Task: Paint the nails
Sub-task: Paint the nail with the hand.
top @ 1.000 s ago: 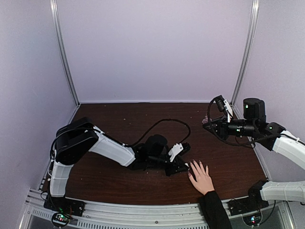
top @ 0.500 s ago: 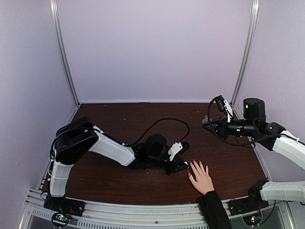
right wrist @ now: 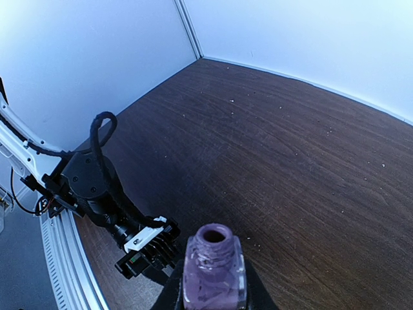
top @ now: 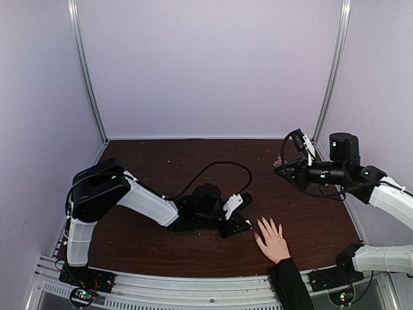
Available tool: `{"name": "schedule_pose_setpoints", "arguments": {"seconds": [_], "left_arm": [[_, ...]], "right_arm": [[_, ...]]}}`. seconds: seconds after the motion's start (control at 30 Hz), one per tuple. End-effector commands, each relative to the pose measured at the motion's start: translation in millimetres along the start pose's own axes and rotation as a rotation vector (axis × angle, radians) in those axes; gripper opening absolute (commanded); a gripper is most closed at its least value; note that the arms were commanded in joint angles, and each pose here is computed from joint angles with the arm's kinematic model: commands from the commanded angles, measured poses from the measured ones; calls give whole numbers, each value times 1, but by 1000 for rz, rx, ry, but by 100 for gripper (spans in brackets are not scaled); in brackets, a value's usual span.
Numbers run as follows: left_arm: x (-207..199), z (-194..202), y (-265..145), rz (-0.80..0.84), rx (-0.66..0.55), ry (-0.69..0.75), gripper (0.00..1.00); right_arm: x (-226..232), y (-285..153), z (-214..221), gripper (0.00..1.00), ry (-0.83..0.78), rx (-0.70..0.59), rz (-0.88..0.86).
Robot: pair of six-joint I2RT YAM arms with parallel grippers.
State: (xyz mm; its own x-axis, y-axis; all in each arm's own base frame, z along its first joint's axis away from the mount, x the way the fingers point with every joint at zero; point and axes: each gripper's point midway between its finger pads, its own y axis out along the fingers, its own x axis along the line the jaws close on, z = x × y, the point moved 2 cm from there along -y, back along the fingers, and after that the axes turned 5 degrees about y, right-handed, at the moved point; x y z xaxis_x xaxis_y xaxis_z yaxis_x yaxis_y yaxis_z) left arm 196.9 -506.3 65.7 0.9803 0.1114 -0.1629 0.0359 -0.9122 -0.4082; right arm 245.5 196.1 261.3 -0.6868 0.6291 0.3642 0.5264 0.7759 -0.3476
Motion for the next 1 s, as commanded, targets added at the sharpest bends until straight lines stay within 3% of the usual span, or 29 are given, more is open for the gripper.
{"name": "schedule_pose_setpoints", "arguments": {"seconds": [0.0,0.4,0.97], "left_arm": [[-3,-33,-14,5,-110,27,0],[-22,-30,-4,113,-88,45,0],[-23,-24,6,136,-60,35,0]], "right_arm": [[0,-4,-8,0,-11,-42,8],[0,-4,-8,0,-10,-42,6],[-1,-2,-7,0,-8,-36,8]]}}
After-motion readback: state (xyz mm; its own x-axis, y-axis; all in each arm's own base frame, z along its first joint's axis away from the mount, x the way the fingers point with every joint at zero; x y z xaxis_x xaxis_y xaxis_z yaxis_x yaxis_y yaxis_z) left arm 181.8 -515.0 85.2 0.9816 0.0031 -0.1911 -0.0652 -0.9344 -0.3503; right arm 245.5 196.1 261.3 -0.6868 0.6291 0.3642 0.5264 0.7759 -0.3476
